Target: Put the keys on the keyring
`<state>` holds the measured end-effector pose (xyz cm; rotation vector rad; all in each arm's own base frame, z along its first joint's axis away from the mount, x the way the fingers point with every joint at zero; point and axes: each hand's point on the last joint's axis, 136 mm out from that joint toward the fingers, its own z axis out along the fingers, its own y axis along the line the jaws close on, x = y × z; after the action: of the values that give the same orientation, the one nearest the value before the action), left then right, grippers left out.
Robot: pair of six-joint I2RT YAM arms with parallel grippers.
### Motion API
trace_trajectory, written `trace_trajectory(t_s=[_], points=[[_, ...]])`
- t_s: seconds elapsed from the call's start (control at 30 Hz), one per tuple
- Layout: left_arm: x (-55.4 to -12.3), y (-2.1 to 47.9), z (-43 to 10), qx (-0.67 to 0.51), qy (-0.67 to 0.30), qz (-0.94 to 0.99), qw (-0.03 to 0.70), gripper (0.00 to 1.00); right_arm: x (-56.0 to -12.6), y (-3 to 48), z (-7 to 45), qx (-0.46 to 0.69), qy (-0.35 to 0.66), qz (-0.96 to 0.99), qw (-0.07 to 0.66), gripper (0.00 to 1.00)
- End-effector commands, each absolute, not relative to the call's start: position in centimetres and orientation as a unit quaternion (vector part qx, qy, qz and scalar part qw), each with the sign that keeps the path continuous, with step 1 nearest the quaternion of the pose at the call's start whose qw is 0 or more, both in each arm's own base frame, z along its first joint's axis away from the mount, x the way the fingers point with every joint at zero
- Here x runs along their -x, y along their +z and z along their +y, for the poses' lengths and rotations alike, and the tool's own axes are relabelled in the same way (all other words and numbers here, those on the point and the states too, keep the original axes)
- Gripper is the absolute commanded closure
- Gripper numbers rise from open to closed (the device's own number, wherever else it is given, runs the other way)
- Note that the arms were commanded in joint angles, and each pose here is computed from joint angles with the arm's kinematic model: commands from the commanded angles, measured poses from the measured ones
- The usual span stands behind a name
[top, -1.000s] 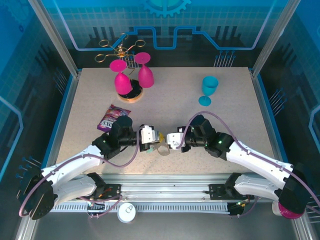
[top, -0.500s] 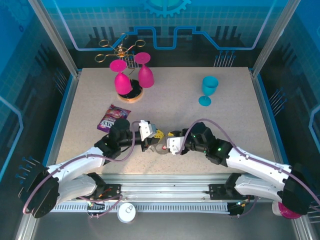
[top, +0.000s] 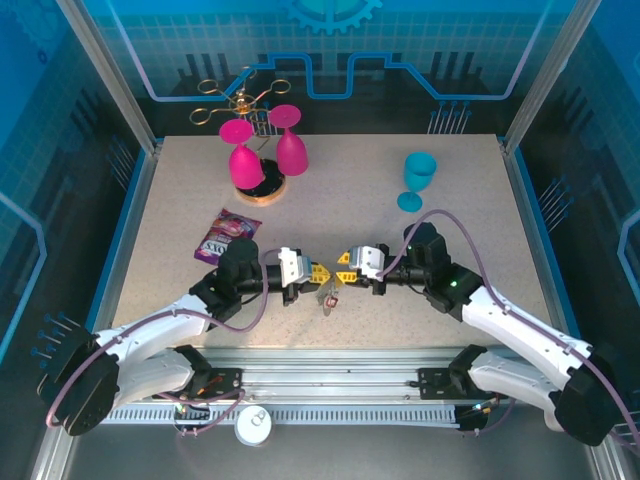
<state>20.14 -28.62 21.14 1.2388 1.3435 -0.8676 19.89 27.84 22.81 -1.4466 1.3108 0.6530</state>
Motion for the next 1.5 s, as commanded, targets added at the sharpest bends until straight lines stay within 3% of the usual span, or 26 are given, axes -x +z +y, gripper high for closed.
trace_trajectory(t_s=[0.0, 0.5, 0.63, 0.77, 0.83, 0.9, 1.1, 1.33, 1.47], points=[[-19.5, 21.7, -28.9, -0.540, -0.368, 0.532, 0.539, 1.00, -18.9, 23.4, 28.6, 0.609, 0.310, 0.535, 0.496, 0.72], [-19.2, 22.2, -29.2, -0.543, -0.381, 0.517, 0.541, 1.00, -19.1, 21.8, 29.3, 0.621, 0.308, 0.540, 0.477, 0.74], [-19.0, 22.6, -29.3, -0.540, -0.390, 0.511, 0.543, 1.00, -19.2, 22.2, 29.7, 0.620, 0.317, 0.533, 0.481, 0.83], [-19.3, 22.2, -29.2, -0.537, -0.385, 0.520, 0.541, 1.00, -19.1, 23.0, 29.7, 0.616, 0.322, 0.525, 0.492, 1.00], [-20.2, 21.9, -29.0, -0.527, -0.369, 0.541, 0.542, 1.00, -19.1, 23.2, 29.5, 0.617, 0.316, 0.525, 0.494, 1.00], [-21.0, 21.3, -28.6, -0.523, -0.343, 0.565, 0.538, 0.90, -19.1, 23.2, 29.2, 0.624, 0.304, 0.531, 0.487, 1.00], [-21.8, 19.6, -27.8, -0.578, -0.247, 0.613, 0.479, 0.82, -18.5, 21.0, 28.7, 0.694, 0.227, 0.556, 0.398, 1.00], [-22.3, 20.2, -27.5, -0.590, -0.220, 0.626, 0.460, 0.86, -18.7, 19.6, 29.7, 0.742, 0.159, 0.557, 0.339, 1.00], [-22.2, 21.4, -28.0, -0.582, -0.237, 0.614, 0.478, 1.00, -18.4, 20.8, 30.8, 0.730, 0.184, 0.548, 0.364, 1.00]])
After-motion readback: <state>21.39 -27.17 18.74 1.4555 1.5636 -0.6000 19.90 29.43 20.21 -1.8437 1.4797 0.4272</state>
